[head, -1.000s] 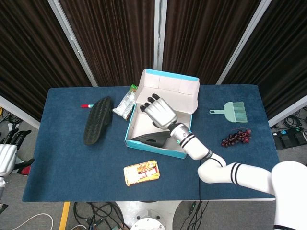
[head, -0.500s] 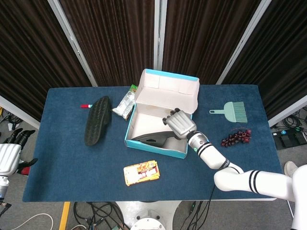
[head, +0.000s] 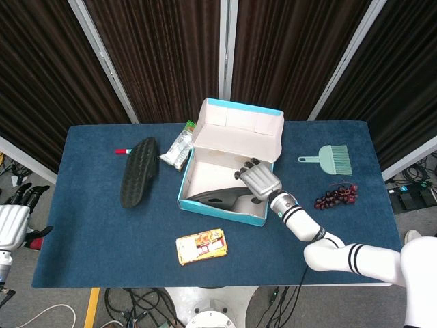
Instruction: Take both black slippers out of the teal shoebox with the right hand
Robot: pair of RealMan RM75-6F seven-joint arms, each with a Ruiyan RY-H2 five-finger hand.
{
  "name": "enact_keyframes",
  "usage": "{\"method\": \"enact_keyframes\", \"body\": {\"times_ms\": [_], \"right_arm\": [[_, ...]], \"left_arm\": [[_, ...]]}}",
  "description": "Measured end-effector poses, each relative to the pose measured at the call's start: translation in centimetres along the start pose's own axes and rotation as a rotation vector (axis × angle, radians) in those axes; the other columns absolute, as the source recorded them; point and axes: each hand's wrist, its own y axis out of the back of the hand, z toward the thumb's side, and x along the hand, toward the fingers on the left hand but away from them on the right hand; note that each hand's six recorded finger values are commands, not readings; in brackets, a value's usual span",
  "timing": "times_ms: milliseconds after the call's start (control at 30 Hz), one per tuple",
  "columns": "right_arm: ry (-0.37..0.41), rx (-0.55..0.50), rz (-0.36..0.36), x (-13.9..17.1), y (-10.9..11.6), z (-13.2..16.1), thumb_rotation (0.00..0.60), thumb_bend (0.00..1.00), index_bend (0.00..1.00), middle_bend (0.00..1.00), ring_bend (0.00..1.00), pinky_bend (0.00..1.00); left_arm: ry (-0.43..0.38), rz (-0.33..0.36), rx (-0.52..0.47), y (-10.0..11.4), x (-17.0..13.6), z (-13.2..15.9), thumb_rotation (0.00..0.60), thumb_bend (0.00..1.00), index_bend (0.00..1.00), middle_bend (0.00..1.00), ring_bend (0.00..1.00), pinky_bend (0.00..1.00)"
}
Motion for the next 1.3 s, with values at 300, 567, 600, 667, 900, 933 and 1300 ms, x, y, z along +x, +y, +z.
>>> {"method": "enact_keyframes", "body": {"times_ms": [300, 567, 600, 667, 900, 933, 1300], "right_arm": [[0.008, -0.002, 0.018, -0.7, -1.3, 0.6, 0.6, 0.03, 0.27, 0.33, 0.18, 0.16], [0.004, 0.013, 0.028, -1.8, -2.1, 1.2, 0.6, 0.08, 0.31, 0.35, 0.24, 0.22], [0.004, 0.016, 0.027, -2.0, -2.1, 1.2, 0.6, 0.1, 0.33, 0.36, 0.26, 0.25], [0.002, 0.022, 0.021, -2.3, -2.3, 1.5, 0.6, 0.12, 0.36, 0.39, 0.28, 0.31], [0.0, 0.04, -0.015, -3.0, -2.2, 2.2, 0.6, 0.31, 0.58, 0.56, 0.45, 0.51], [0.0, 0.044, -0.028, -3.0, -2.1, 2.2, 0.6, 0.33, 0.63, 0.59, 0.48, 0.55], [0.008, 0.021, -0.133, -2.9, -0.8, 2.3, 0.6, 0.44, 0.83, 0.74, 0.62, 0.7]], "left_arm": [[0.012, -0.009, -0.002, -0.4, -0.2, -0.5, 0.6, 0.11, 0.16, 0.19, 0.1, 0.36], [0.03, -0.012, -0.003, -0.5, -0.6, -1.1, 0.6, 0.11, 0.16, 0.19, 0.1, 0.36], [0.032, -0.012, -0.002, -0.5, -0.6, -1.2, 0.6, 0.11, 0.16, 0.19, 0.1, 0.36], [0.035, -0.012, -0.001, -0.5, -0.7, -1.4, 0.6, 0.11, 0.16, 0.19, 0.1, 0.36], [0.035, -0.008, -0.004, -0.4, -0.7, -1.4, 0.6, 0.11, 0.16, 0.19, 0.1, 0.36], [0.035, -0.008, -0.004, -0.4, -0.7, -1.4, 0.6, 0.11, 0.16, 0.19, 0.1, 0.36], [0.03, -0.005, -0.008, -0.4, -0.5, -1.2, 0.6, 0.11, 0.16, 0.19, 0.1, 0.36]]}}
